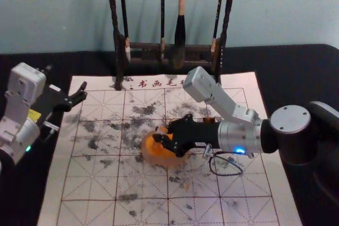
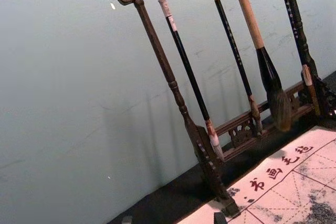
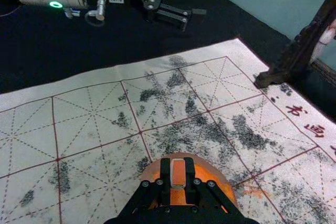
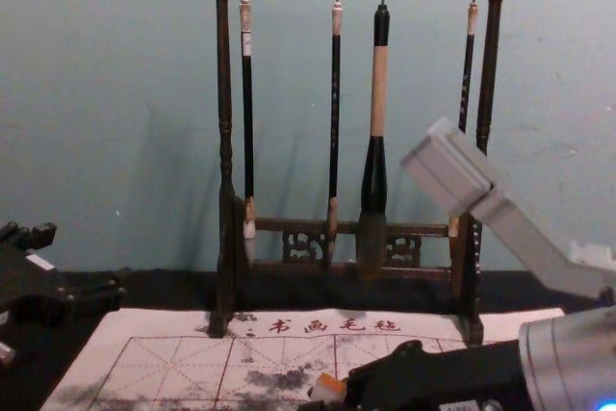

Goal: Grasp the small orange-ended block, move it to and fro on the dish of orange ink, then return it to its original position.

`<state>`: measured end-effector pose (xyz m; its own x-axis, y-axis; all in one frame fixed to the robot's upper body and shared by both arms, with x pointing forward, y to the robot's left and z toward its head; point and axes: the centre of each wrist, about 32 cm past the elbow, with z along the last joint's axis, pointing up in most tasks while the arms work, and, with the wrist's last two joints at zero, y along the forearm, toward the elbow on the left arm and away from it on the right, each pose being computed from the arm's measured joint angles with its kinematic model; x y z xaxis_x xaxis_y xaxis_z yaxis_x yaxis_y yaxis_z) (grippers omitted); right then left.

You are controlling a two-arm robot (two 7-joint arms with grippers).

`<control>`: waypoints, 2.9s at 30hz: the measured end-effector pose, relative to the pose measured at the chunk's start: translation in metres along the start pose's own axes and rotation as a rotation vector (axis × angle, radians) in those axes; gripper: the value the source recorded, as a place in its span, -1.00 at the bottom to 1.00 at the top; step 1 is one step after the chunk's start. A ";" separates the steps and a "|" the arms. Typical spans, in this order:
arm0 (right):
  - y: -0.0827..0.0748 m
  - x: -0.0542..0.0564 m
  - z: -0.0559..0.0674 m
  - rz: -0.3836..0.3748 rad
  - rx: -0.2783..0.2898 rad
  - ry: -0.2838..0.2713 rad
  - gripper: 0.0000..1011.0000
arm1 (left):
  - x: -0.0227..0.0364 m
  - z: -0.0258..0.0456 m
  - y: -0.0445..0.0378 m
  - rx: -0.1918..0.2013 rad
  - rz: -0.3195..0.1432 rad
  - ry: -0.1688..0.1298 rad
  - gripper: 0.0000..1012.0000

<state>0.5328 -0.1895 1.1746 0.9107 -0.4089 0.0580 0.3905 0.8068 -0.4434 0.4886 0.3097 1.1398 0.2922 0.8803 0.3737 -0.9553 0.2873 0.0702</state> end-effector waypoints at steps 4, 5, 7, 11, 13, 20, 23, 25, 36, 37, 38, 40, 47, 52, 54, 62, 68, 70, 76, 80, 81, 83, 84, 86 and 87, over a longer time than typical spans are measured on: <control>0.001 0.002 0.000 -0.008 -0.003 0.000 -0.76 | 0.0000 0.0000 0.0000 0.000 0.000 0.000 0.98; 0.001 0.003 0.000 -0.012 -0.004 0.000 -0.76 | 0.0000 0.0000 0.0000 0.000 0.000 0.000 0.98; 0.001 0.004 0.000 -0.019 -0.005 0.000 -0.76 | 0.0000 0.0000 0.0000 0.000 0.000 0.000 0.98; 0.001 0.006 0.000 -0.028 -0.007 -0.002 -0.76 | 0.0000 0.0000 0.0000 0.000 0.000 0.000 0.98; 0.000 0.006 0.000 -0.033 -0.009 -0.002 -0.76 | 0.0000 0.0000 0.0000 0.000 0.000 0.000 0.98; -0.002 0.008 0.000 -0.048 -0.012 -0.001 -0.76 | 0.0000 0.0000 0.0000 0.000 0.000 0.000 0.98; -0.004 0.010 0.000 -0.059 -0.014 -0.003 -0.76 | 0.0000 0.0000 0.0000 0.000 0.000 0.000 0.98; -0.005 0.010 -0.001 -0.064 -0.016 -0.004 -0.76 | 0.0000 0.0000 0.0000 0.000 0.000 0.000 0.98; -0.011 0.011 -0.002 -0.082 -0.020 -0.004 -0.76 | 0.0000 0.0000 0.0000 0.000 0.000 0.000 0.98; -0.011 0.011 -0.001 -0.082 -0.018 -0.004 -0.76 | 0.0000 0.0000 0.0000 0.000 0.000 0.000 0.98; -0.012 0.011 0.000 -0.083 -0.014 -0.005 -0.76 | 0.0000 0.0000 0.0000 0.000 0.000 0.000 0.98; -0.013 0.010 0.001 -0.084 -0.009 -0.004 -0.76 | 0.0000 0.0000 0.0000 0.000 0.000 0.000 0.98; -0.022 0.010 0.009 -0.089 0.031 0.002 -0.76 | 0.0000 0.0000 0.0000 0.000 0.000 0.000 0.98; -0.034 0.010 0.019 -0.089 0.051 0.025 -0.76 | 0.0000 0.0000 0.0000 0.000 0.000 0.000 0.98; -0.040 0.010 0.023 -0.087 0.059 0.033 -0.76 | 0.0000 0.0000 0.0000 0.000 0.000 0.000 0.98; -0.063 0.009 0.028 -0.110 0.064 0.084 -0.76 | 0.0000 0.0000 0.0000 0.000 0.000 0.000 0.98; -0.082 0.006 0.023 -0.156 0.023 0.129 -0.76 | 0.0000 0.0000 0.0000 0.000 0.000 0.000 0.98; -0.088 0.005 0.021 -0.172 0.001 0.135 -0.76 | 0.0000 0.0000 0.0000 0.000 0.000 0.000 0.98; -0.099 0.005 0.017 -0.202 -0.048 0.140 -0.76 | 0.0000 0.0000 0.0000 0.000 0.000 0.000 0.98; -0.103 0.004 0.016 -0.222 -0.065 0.141 -0.76 | 0.0000 0.0000 0.0000 0.000 0.000 0.000 0.98; -0.104 0.003 0.015 -0.231 -0.068 0.144 -0.76 | 0.0000 0.0000 0.0000 0.000 0.000 0.000 0.98; -0.105 0.003 0.015 -0.240 -0.070 0.149 -0.76 | 0.0000 0.0000 0.0000 0.000 0.000 0.000 0.98; -0.105 0.003 0.015 -0.240 -0.070 0.149 -0.76 | 0.0000 0.0000 0.0000 0.000 0.000 0.000 0.98; -0.106 0.003 0.015 -0.247 -0.073 0.154 -0.76 | 0.0000 0.0000 0.0000 0.000 0.000 0.000 0.98; -0.105 0.003 0.015 -0.248 -0.074 0.155 -0.76 | 0.0000 0.0000 0.0000 0.000 0.000 0.000 0.98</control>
<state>0.4960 -0.2694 1.2346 0.7552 -0.6544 0.0374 0.5822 0.6435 -0.4969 0.4886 0.3097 1.1398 0.2923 0.8803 0.3737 -0.9552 0.2873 0.0703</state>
